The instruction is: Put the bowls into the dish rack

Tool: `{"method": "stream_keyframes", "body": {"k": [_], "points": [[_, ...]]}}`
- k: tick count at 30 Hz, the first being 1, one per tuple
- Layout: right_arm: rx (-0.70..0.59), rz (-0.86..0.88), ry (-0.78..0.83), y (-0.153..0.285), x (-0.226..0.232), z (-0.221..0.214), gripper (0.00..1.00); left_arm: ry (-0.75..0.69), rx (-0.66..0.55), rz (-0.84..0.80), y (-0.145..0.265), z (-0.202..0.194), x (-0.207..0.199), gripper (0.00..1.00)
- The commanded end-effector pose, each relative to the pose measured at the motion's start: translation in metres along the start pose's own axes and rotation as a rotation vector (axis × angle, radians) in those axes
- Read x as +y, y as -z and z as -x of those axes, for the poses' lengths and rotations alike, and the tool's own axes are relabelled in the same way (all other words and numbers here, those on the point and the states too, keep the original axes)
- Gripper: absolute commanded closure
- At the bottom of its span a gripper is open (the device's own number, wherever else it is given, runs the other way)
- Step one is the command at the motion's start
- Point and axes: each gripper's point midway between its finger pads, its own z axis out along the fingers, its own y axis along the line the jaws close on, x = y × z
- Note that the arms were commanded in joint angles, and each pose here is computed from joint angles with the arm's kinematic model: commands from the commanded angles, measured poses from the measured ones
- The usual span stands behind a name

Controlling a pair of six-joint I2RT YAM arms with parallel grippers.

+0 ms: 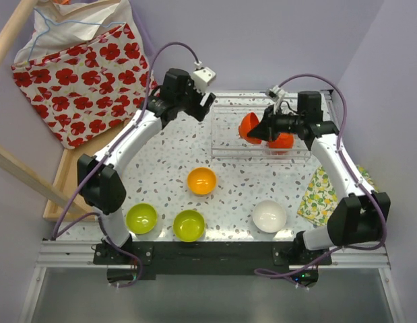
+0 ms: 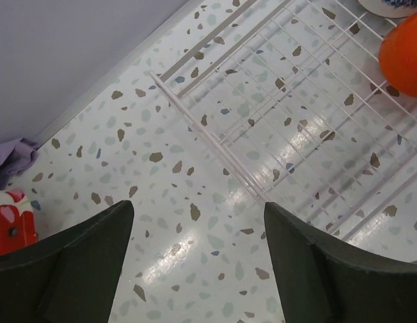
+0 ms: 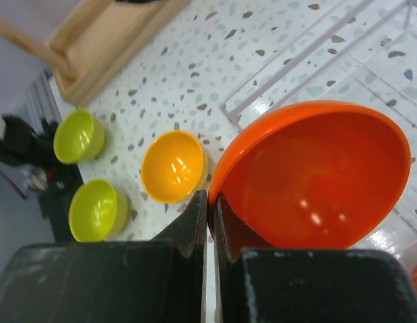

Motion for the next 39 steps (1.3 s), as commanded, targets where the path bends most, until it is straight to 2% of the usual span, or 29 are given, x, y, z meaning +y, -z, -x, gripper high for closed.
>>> {"method": "stream_keyframes", "body": {"k": [1, 7, 13, 16, 17, 20, 27, 39], "points": [[-0.18, 0.092, -0.338, 0.011, -0.021, 0.03, 1.0, -0.015, -0.052, -0.056, -0.027, 0.022, -0.024, 0.17], [-0.277, 0.066, -0.491, 0.017, -0.067, 0.017, 1.0, -0.045, -0.032, -0.134, -0.062, 0.016, -0.063, 0.25], [-0.27, 0.045, -0.583, 0.018, -0.097, -0.004, 1.0, -0.075, -0.026, -0.181, -0.088, 0.012, -0.094, 0.46], [-0.269, 0.037, -0.617, 0.019, -0.111, -0.011, 1.0, -0.097, -0.026, -0.194, -0.097, 0.011, -0.106, 0.65], [-0.269, 0.034, -0.626, 0.019, -0.115, -0.014, 1.0, -0.1, -0.026, -0.197, -0.099, 0.011, -0.108, 0.8], [-0.263, 0.023, -0.645, 0.02, -0.124, -0.019, 1.0, -0.103, -0.024, -0.221, -0.107, 0.007, -0.118, 1.0], [-0.222, -0.01, -0.67, 0.02, -0.135, -0.035, 1.0, -0.074, -0.022, -0.307, -0.133, -0.001, -0.145, 1.0], [-0.17, -0.047, -0.679, 0.025, -0.145, -0.04, 1.0, -0.031, -0.05, -0.421, -0.151, 0.0, -0.186, 1.0]]}}
